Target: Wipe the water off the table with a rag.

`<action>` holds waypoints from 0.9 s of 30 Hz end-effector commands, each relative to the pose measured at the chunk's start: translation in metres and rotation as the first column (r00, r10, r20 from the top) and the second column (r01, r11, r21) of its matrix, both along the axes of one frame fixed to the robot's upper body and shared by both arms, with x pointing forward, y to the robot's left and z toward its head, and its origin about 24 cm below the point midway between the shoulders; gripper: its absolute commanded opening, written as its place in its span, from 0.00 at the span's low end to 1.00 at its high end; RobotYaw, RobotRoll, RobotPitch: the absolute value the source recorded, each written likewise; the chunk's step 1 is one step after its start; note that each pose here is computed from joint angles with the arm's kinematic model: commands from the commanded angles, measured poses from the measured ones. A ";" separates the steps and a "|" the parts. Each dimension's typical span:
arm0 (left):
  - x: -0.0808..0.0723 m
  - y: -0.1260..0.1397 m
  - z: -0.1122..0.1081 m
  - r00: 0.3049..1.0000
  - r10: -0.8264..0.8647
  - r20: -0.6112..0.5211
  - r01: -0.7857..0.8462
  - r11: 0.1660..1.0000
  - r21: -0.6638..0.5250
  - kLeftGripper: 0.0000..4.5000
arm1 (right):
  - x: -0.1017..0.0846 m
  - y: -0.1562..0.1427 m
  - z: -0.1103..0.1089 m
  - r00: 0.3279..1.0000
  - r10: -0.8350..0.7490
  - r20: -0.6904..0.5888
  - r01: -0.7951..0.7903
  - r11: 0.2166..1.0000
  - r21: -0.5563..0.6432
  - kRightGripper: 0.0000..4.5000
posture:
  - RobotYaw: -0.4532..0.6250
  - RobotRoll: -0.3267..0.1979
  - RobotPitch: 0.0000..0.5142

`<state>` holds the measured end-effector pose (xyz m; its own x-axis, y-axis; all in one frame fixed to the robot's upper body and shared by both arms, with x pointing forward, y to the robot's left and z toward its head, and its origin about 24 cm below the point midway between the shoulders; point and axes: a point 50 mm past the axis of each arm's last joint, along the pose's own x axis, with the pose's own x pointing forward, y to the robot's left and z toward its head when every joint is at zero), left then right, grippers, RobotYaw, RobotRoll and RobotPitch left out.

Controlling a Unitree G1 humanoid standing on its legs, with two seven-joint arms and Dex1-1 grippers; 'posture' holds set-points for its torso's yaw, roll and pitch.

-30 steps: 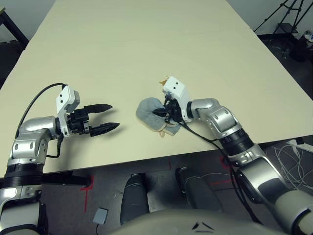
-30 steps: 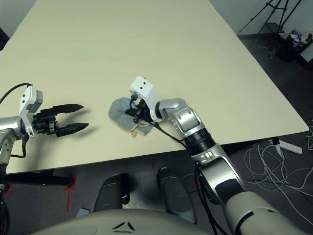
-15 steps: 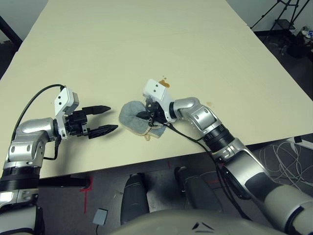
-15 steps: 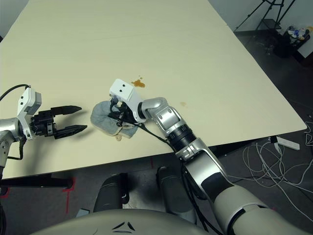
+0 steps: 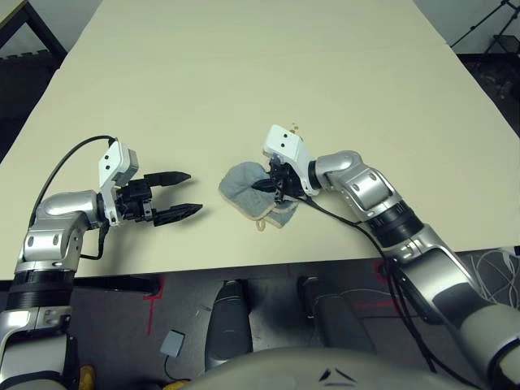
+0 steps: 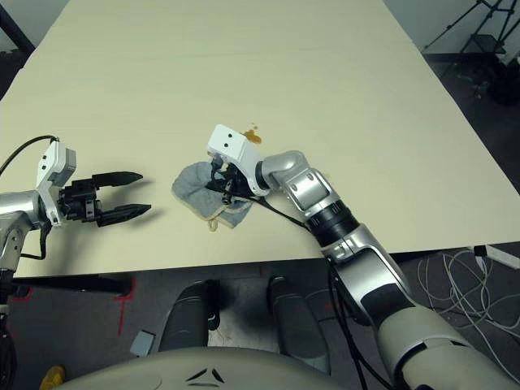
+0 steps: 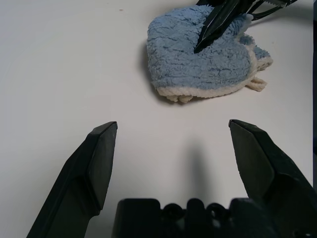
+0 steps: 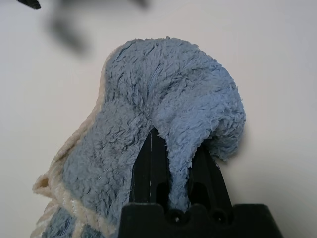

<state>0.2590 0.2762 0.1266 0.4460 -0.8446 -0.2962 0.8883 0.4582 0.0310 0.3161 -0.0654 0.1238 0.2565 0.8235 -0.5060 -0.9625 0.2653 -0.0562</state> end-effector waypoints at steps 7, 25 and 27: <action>0.003 0.002 -0.005 1.000 -0.013 -0.016 0.013 1.000 0.011 1.00 | -0.009 -0.096 -0.011 0.981 -0.181 -0.075 0.164 0.967 -0.195 0.02 | 0.31 0.62 0.36; 0.010 -0.003 -0.004 1.000 -0.029 -0.007 0.030 1.000 0.008 1.00 | 0.029 -0.151 0.070 0.881 -0.470 -0.061 0.472 0.856 0.211 0.02 | 0.29 0.62 0.35; 0.010 -0.003 -0.004 1.000 -0.029 -0.006 0.029 1.000 0.007 1.00 | 0.038 -0.149 0.068 0.863 -0.504 -0.032 0.497 0.836 0.233 0.02 | 0.29 0.62 0.35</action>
